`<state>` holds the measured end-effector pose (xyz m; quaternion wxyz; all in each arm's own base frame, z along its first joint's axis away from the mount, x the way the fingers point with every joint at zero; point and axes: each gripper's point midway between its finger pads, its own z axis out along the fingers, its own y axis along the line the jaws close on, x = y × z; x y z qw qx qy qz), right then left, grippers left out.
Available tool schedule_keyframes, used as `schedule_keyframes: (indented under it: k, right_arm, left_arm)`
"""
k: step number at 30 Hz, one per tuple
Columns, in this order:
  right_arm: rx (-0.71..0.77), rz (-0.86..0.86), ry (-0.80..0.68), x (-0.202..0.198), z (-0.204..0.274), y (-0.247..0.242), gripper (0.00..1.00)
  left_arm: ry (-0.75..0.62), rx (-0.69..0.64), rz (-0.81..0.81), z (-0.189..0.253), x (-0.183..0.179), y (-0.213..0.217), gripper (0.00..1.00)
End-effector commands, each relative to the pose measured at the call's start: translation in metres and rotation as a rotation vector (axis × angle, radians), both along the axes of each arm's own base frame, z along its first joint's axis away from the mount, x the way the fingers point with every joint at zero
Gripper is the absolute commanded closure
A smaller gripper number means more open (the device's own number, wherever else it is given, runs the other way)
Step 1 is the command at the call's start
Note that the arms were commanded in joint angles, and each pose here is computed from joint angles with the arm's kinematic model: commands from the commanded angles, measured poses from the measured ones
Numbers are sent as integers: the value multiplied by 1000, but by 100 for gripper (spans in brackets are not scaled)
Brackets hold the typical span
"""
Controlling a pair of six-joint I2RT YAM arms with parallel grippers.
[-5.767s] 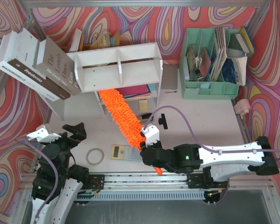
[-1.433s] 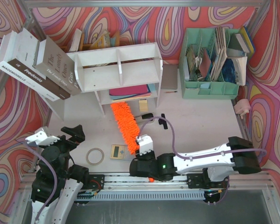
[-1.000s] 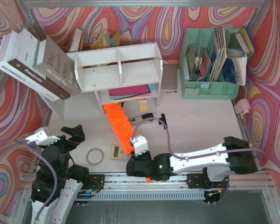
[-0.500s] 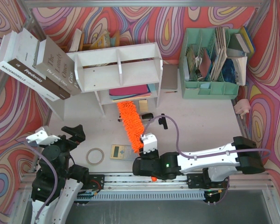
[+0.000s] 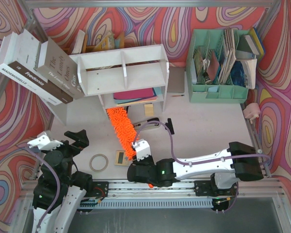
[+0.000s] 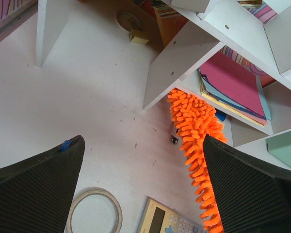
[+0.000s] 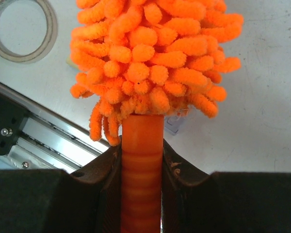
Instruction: Dust the bookshelf with a duster
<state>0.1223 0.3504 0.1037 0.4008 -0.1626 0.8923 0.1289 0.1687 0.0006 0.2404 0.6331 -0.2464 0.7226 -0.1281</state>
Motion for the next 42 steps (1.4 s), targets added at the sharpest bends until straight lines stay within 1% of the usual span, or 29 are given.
schedule_keyframes:
  k: [1, 3, 6, 8, 11, 17, 20, 22, 28, 30, 32, 36, 42]
  right_arm:
    - [39, -91, -78, 14, 22, -10, 100]
    - [25, -185, -62, 15, 17, -39, 100]
    - [40, -270, -38, 12, 10, -69, 100]
    - [54, -261, -30, 11, 9, -72, 100]
    - [70, -186, -44, 12, 15, -50, 100]
    - [63, -1, -78, 12, 27, 19, 100]
    - [57, 7, -80, 12, 26, 21, 100]
    - [43, -26, -84, 14, 23, 9, 100]
    - [-60, -168, -91, 18, 12, -55, 100]
    - [-60, -209, -85, 17, 10, -72, 100]
    - [-30, -229, -78, 16, 11, -77, 100]
    - [59, -128, -89, 16, 23, -42, 100]
    - [101, 38, -105, 14, 38, 24, 100]
  left_arm:
    - [-8, -6, 2, 3, 1, 0, 2]
    - [-7, -6, 0, 3, 1, -1, 2]
    - [-8, -8, 0, 4, 1, -1, 2]
    - [-8, -8, 0, 4, 1, -1, 2]
    - [-7, -7, -2, 4, 1, -1, 2]
    - [-8, -6, 3, 4, 1, 0, 2]
    - [-1, -2, 8, 2, 1, 1, 2]
    - [5, -2, 4, 2, 2, 0, 2]
    - [-6, -6, 10, 3, 1, 1, 2]
    - [1, -4, 10, 2, 2, 1, 2]
    - [8, -1, 8, 2, 2, 0, 2]
    - [2, -3, 10, 2, 1, 1, 2]
    - [-8, -5, 19, 3, 0, 3, 2]
